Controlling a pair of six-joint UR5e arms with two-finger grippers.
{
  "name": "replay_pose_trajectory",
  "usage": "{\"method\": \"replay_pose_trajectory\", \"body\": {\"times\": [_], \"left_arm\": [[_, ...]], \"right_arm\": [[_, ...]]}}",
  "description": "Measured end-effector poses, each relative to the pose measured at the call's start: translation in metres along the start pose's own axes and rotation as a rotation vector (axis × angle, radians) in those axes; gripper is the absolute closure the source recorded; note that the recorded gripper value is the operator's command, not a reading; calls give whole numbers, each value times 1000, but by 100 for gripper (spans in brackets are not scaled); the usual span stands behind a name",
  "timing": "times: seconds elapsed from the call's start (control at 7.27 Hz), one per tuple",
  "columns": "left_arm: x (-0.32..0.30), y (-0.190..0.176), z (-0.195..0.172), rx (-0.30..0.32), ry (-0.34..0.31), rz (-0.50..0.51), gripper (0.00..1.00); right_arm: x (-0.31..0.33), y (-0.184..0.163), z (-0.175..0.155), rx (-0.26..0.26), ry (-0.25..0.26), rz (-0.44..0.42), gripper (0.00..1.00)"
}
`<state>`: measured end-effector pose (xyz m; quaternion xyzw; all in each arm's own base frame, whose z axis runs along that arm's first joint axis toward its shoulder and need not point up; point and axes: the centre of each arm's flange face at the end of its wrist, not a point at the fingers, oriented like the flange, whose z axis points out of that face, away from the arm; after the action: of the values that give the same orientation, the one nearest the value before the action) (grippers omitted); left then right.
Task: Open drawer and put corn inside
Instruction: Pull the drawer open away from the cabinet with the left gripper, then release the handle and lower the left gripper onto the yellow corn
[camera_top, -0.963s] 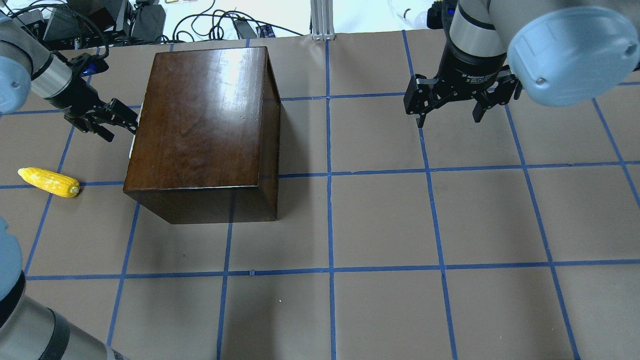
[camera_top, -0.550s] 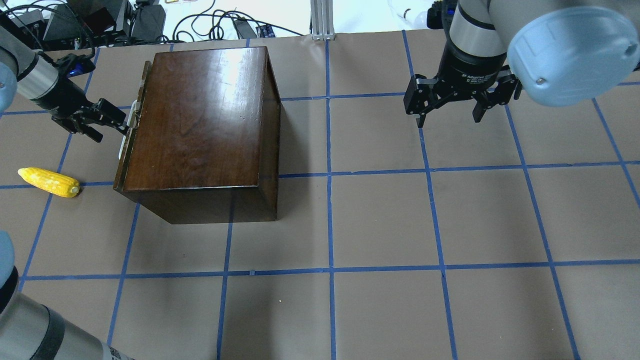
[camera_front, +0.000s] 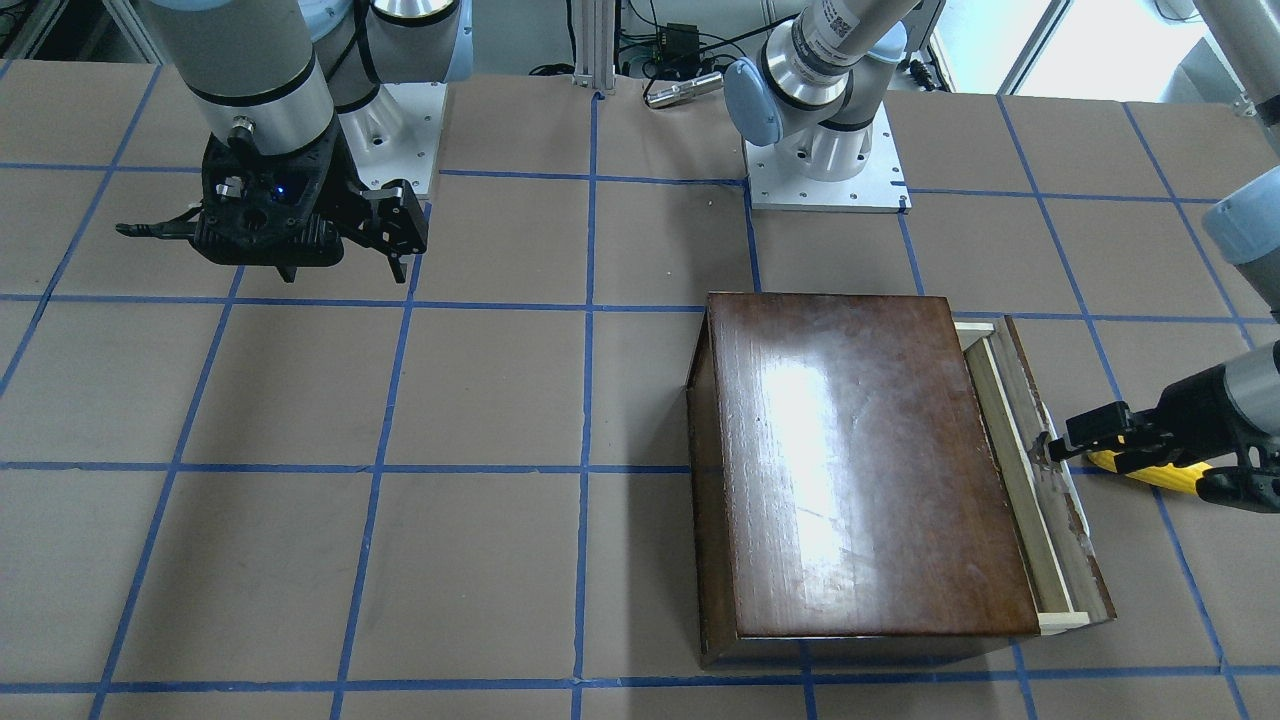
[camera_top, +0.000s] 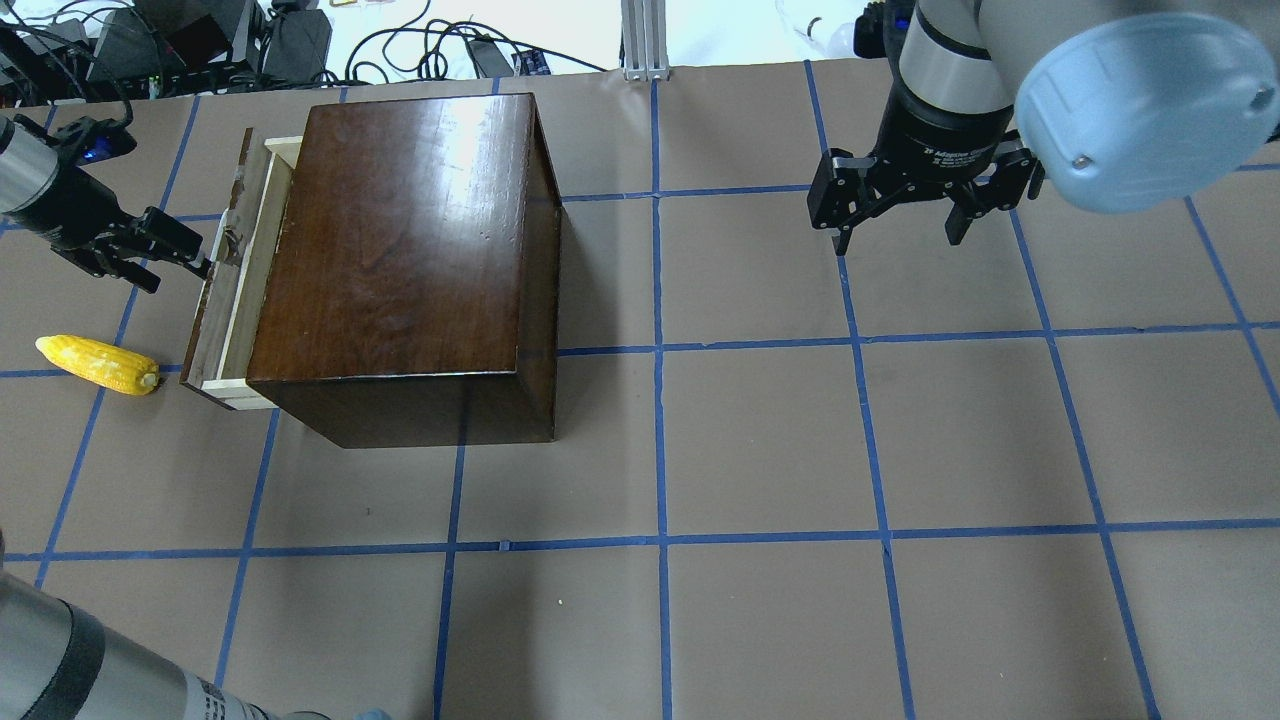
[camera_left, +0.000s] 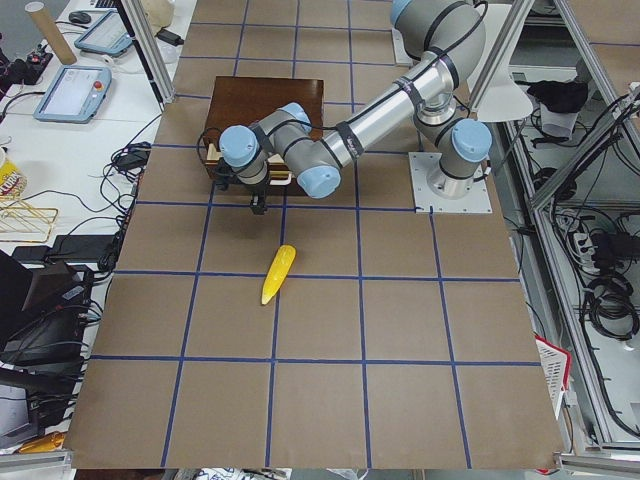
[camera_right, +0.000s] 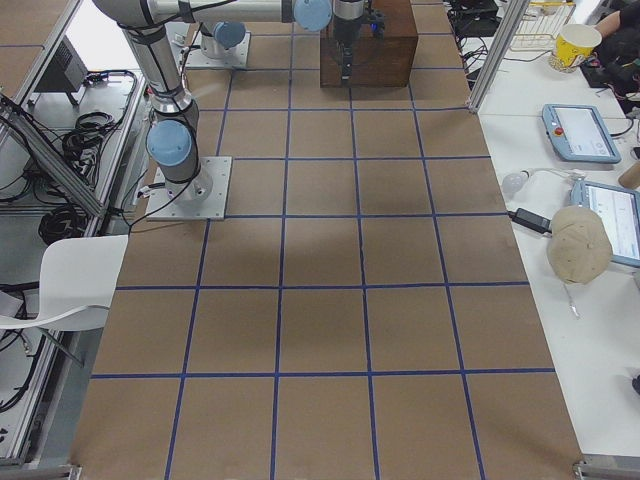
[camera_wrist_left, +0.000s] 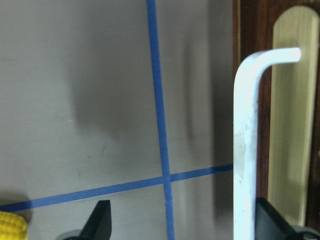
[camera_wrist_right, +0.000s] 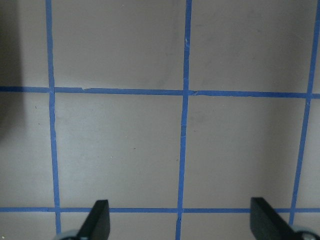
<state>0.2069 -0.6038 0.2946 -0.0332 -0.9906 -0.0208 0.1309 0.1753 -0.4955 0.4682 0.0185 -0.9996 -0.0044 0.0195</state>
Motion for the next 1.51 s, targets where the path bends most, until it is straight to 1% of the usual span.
{"method": "replay_pose_trajectory", "body": {"times": [0.69, 0.96, 1.1, 1.24, 1.38, 1.51], "left_arm": [[-36, 17, -15, 26, -3, -15, 0], [-39, 16, -24, 38, -15, -15, 0], [-41, 16, -31, 30, -40, -4, 0], [-46, 20, -38, -3, -96, 48, 0], [-56, 27, -43, -43, -141, 151, 0], [-75, 39, -44, -80, -153, 281, 0]], "right_arm": [[0, 0, 0, 0, 0, 0, 0], [0, 0, 0, 0, 0, 0, 0], [0, 0, 0, 0, 0, 0, 0], [0, 0, 0, 0, 0, 0, 0], [0, 0, 0, 0, 0, 0, 0], [0, 0, 0, 0, 0, 0, 0]]}}
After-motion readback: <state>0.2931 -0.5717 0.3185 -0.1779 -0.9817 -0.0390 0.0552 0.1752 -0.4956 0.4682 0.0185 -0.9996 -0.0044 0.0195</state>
